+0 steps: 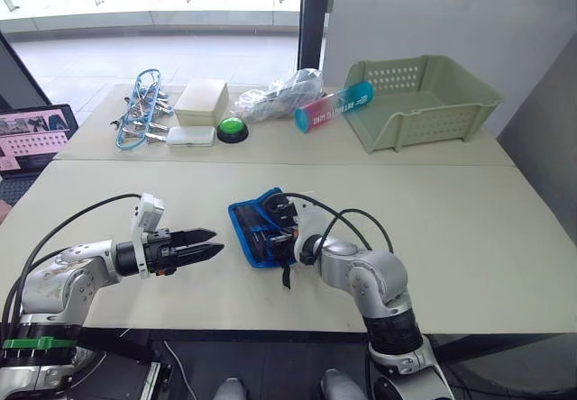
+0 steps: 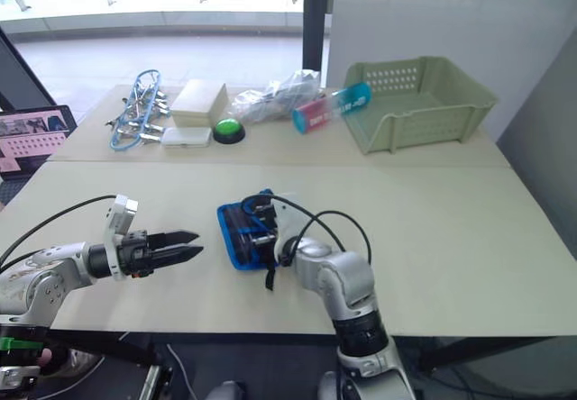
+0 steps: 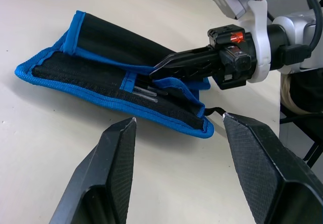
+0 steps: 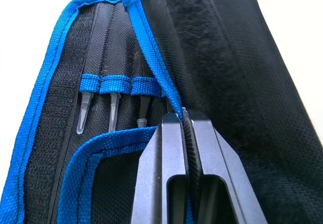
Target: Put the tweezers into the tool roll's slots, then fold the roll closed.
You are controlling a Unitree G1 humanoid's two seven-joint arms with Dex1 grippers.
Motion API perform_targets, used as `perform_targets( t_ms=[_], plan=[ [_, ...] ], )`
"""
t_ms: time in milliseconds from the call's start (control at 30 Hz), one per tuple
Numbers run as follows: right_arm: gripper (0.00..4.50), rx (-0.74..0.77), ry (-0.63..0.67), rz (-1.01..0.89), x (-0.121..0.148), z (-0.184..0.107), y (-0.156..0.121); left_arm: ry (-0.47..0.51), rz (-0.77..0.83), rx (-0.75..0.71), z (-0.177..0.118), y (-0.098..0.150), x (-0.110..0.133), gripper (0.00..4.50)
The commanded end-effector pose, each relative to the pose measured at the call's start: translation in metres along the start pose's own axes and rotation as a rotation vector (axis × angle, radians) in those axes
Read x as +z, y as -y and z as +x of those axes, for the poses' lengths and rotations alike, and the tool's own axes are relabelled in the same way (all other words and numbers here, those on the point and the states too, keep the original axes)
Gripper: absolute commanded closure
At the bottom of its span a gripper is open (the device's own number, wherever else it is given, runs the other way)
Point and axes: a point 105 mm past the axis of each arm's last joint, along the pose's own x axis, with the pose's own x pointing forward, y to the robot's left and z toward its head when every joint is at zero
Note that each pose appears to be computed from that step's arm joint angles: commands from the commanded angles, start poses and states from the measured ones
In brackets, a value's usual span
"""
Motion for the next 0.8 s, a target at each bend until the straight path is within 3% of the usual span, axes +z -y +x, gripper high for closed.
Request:
perform_targets(
  t_ms=[33, 167, 333, 533, 700, 800],
  plan=[
    [4.44, -0.015, -0.113, 0.063, -0.039, 0.013, 0.009, 0.008, 0.038, -0.006, 0.000, 0.001, 0.007, 1.59],
    [4.44, -0.060, -0.186, 0.121, -0.070, 0.020, 0.027, 0.005, 0.036, -0.007, 0.000, 0.001, 0.006, 1.59],
    [4.44, -0.040, -0.187, 0.141, -0.071, 0.025, 0.030, 0.001, 0.036, -0.005, 0.000, 0.001, 0.005, 1.59],
    [2.59, 0.028, -0.133, 0.121, -0.049, 0.023, 0.024, 0.002, 0.035, -0.004, 0.000, 0.001, 0.005, 1.59],
    [0.92, 0.095, -0.054, 0.158, -0.015, 0.012, 0.026, 0.001, 0.037, -0.003, 0.000, 0.001, 0.005, 1.59],
    [0.92, 0.172, 0.033, 0.177, 0.017, -0.001, 0.024, 0.002, 0.037, 0.000, 0.000, 0.001, 0.006, 1.59]
  ],
)
